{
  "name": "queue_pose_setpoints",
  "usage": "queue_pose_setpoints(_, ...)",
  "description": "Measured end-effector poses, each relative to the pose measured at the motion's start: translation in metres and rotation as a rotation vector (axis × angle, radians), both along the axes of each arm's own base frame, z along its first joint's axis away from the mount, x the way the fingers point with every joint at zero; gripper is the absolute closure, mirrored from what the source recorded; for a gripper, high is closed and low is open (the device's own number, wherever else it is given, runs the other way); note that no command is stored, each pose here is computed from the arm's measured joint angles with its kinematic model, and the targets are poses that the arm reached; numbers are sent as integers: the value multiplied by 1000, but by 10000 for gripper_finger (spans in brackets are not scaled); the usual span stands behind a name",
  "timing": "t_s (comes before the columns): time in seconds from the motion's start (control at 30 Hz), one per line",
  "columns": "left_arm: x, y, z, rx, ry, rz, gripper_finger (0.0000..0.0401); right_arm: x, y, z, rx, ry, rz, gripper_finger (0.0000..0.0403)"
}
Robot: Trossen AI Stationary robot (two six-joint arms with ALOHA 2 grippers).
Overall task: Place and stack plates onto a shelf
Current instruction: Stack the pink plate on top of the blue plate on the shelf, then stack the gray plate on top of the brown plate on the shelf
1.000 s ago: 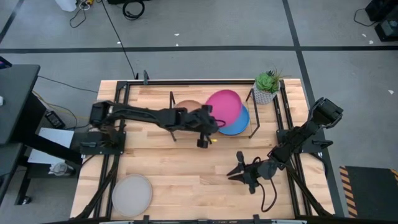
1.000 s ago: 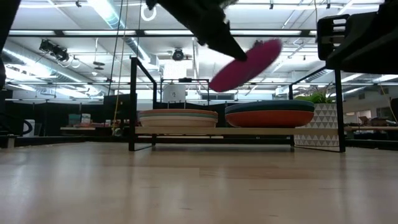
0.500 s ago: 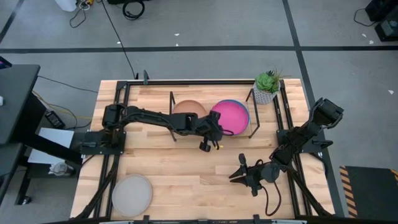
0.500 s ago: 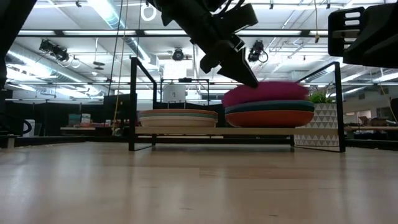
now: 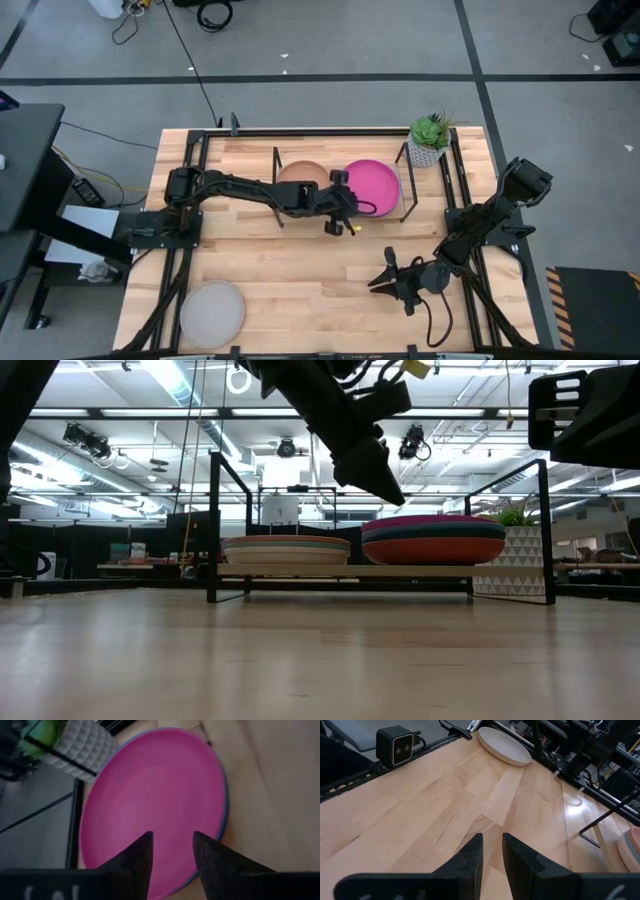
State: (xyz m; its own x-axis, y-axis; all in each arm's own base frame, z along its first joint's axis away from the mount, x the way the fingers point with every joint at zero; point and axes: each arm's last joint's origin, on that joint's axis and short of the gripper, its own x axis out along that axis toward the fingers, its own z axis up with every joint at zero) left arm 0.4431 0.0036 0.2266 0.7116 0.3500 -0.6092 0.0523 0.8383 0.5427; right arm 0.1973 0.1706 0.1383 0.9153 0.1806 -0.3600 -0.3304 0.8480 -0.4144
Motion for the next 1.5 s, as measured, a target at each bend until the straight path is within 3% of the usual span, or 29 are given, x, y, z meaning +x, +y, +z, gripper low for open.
queue_pose_setpoints(0.2,3,9,-20,-47,17,77,259,0,0,0,2,2,0,325)
queue_pose_setpoints(0.37,2,8,-28,-9,53,98,259,0,0,0,-1,4,0,325)
queue_pose_setpoints(0.53,2,-2,-2,58,3,94,259,0,0,0,-2,5,0,325)
queue_pose_setpoints(0.7,-2,-16,26,30,-10,78,259,0,0,-1,-9,10,1,325)
queue_pose_setpoints(0.9,-22,-42,45,-169,81,47,259,-1,0,-2,-28,11,-1,325)
queue_pose_setpoints(1.1,-44,-77,47,-524,227,20,259,0,-1,-1,-59,-2,3,325)
queue_pose_setpoints(1.2,-55,-98,42,-679,331,62,259,0,-1,-1,-87,-8,12,325)
queue_pose_setpoints(1.33,-71,-129,40,-781,419,145,259,0,-1,-1,-152,-27,21,325)
queue_pose_setpoints(1.5,-91,-169,38,-839,480,222,259,2,-4,0,-252,-52,34,325)
